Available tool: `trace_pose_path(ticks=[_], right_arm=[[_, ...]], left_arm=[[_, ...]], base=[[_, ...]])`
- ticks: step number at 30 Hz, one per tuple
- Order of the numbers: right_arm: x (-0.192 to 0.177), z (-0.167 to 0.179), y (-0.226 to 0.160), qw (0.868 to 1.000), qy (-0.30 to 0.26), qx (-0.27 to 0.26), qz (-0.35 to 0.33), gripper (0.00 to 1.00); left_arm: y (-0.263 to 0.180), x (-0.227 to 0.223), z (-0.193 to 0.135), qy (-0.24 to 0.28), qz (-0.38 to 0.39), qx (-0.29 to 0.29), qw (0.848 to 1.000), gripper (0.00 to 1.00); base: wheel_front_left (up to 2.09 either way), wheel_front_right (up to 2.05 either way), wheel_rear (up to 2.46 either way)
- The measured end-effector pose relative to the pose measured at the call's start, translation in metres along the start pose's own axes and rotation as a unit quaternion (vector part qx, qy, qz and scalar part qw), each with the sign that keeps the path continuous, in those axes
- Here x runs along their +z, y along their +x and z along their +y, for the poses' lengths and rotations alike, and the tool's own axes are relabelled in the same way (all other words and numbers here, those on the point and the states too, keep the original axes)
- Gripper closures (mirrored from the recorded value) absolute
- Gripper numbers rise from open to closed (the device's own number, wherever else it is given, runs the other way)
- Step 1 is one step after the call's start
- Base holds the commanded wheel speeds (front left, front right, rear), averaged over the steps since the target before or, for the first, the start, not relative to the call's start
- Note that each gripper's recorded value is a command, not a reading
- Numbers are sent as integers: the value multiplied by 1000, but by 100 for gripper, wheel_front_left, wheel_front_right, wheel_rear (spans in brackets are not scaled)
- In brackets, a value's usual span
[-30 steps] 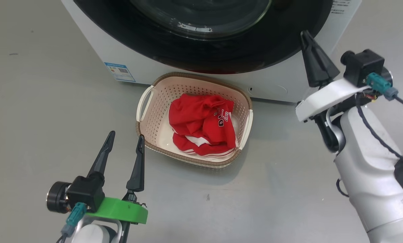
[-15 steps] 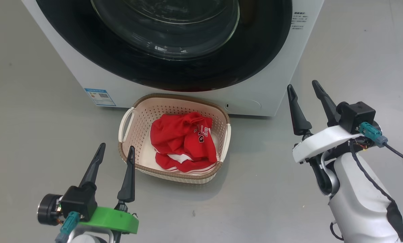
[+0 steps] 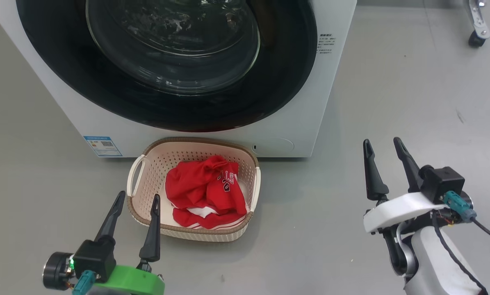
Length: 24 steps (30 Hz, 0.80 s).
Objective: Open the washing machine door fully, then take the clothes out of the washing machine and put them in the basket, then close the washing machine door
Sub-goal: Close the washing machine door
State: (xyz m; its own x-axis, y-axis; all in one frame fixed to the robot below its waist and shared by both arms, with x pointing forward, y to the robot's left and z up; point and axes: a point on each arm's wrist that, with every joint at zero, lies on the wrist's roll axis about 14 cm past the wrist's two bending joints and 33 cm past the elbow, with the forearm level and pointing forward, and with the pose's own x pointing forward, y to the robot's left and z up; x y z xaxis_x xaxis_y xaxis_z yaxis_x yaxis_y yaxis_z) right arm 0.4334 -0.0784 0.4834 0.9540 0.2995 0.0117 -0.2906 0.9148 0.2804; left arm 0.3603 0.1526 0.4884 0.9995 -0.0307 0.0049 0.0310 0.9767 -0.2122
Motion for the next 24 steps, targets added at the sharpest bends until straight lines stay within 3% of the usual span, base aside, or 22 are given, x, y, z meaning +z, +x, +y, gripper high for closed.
trace_pose_path(ticks=[24], right_arm=[[-21, -4, -77, 999, 1, -46, 26, 0]], left_arm=[[-25, -5, -20, -4, 20, -29, 999, 0]], base=[[0, 0, 0]])
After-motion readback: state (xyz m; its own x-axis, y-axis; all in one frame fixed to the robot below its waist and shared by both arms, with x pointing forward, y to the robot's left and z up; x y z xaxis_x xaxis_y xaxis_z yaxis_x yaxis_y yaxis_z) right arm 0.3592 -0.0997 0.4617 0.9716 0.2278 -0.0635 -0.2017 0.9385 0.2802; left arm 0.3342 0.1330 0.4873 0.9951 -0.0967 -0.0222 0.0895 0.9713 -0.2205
